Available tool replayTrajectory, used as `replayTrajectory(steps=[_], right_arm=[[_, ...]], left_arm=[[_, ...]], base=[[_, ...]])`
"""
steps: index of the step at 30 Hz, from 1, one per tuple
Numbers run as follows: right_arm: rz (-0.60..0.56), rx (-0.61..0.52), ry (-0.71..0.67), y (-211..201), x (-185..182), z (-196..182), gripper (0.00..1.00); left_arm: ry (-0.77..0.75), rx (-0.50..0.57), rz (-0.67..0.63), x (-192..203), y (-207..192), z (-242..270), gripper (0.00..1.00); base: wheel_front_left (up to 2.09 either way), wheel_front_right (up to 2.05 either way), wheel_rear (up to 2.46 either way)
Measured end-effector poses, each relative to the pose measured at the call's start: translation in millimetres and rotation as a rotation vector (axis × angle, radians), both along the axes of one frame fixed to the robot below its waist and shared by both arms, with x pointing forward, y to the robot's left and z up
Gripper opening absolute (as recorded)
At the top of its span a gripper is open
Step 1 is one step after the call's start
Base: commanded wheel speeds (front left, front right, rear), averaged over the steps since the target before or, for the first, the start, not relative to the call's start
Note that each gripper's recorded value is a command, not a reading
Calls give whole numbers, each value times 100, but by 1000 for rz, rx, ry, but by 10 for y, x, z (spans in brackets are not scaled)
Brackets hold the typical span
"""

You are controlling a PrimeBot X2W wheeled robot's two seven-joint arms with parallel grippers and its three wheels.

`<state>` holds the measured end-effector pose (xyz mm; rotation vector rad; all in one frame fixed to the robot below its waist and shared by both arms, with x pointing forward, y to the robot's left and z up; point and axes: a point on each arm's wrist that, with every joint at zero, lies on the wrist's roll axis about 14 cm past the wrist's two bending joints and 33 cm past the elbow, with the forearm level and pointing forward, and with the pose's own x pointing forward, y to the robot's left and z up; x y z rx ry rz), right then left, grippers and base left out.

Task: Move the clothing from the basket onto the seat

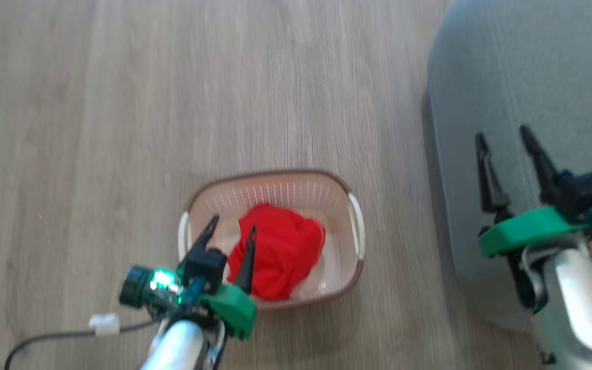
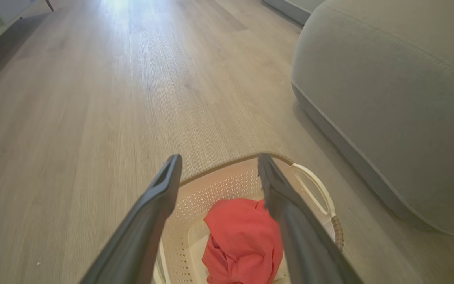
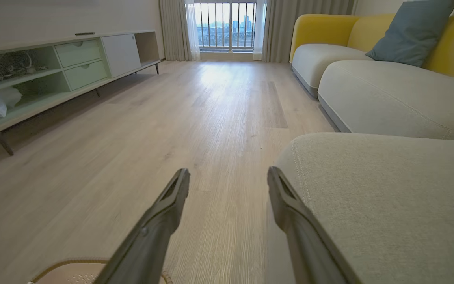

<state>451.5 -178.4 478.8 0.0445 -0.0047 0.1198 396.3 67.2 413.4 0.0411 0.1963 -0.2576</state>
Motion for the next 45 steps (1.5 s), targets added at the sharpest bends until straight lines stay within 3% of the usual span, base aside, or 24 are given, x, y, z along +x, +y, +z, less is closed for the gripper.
replayTrajectory(steps=[12, 20, 25, 34, 45], right_arm=[[-7, -31, 69, -134, 476, -575, 100], [17, -54, 177, -111, 533, -1168, 100], [24, -61, 209, -112, 554, -1361, 100], [25, -74, 267, -136, 526, -1679, 100], [18, -77, 265, -150, 563, -1767, 100]], left_arm=[[186, 146, -251, 476, -474, -1085, 100], [406, 231, -358, 438, -526, -2056, 100], [588, 258, -344, 281, -339, -2564, 100], [603, 275, -444, 455, -623, -2926, 100], [689, 277, -442, 483, -734, -3237, 100]], base=[[0, 0, 0], [0, 0, 0], [0, 0, 0], [0, 0, 0], [0, 0, 0]])
